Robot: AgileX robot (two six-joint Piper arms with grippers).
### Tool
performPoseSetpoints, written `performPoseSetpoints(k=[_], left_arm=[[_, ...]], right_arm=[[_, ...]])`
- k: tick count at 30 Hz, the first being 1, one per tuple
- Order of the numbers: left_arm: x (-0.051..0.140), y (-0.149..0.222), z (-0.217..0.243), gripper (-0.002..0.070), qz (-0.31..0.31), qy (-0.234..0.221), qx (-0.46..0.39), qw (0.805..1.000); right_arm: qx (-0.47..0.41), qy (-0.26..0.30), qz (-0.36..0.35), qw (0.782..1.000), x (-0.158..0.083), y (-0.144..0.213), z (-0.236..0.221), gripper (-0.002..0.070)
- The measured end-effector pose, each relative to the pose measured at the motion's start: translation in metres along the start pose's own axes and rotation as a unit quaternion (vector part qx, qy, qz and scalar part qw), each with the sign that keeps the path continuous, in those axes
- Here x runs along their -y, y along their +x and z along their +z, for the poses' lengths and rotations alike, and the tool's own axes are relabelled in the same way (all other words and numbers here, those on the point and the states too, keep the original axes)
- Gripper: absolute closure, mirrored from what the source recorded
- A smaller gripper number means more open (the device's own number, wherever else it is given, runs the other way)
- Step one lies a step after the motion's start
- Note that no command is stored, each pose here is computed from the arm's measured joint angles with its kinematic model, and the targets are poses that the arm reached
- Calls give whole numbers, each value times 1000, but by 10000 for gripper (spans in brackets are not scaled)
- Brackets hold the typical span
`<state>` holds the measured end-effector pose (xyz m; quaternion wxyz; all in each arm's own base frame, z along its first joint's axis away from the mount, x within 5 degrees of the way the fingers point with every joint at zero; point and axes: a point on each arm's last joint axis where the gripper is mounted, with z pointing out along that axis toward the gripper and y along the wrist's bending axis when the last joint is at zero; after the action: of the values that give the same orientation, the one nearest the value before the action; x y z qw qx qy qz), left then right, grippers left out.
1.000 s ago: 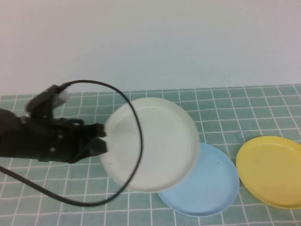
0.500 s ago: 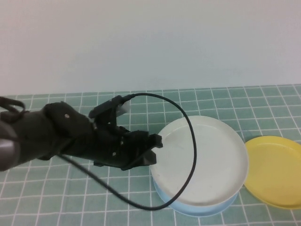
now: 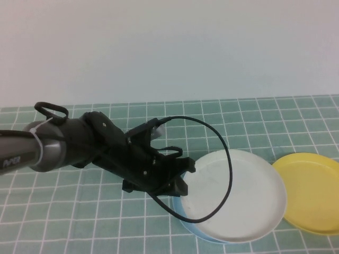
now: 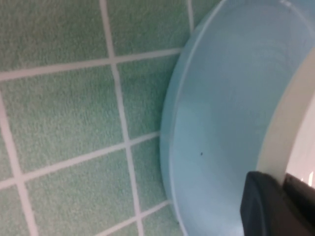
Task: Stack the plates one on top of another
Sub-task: Place the white plate on the blue plate
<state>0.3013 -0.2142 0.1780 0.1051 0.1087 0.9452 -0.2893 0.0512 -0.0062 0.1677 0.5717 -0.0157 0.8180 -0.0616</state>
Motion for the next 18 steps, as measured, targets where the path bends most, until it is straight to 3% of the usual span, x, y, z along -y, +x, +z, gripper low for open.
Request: performPoseSetpoints(k=[12, 18], left_arm=[[-7, -2, 0, 670, -1, -34, 11, 999], [-9, -3, 0, 525, -5, -43, 16, 999]], right_arm=[[0, 0, 0, 1000, 0, 0, 0, 678], [0, 0, 0, 1000, 0, 0, 0, 678]])
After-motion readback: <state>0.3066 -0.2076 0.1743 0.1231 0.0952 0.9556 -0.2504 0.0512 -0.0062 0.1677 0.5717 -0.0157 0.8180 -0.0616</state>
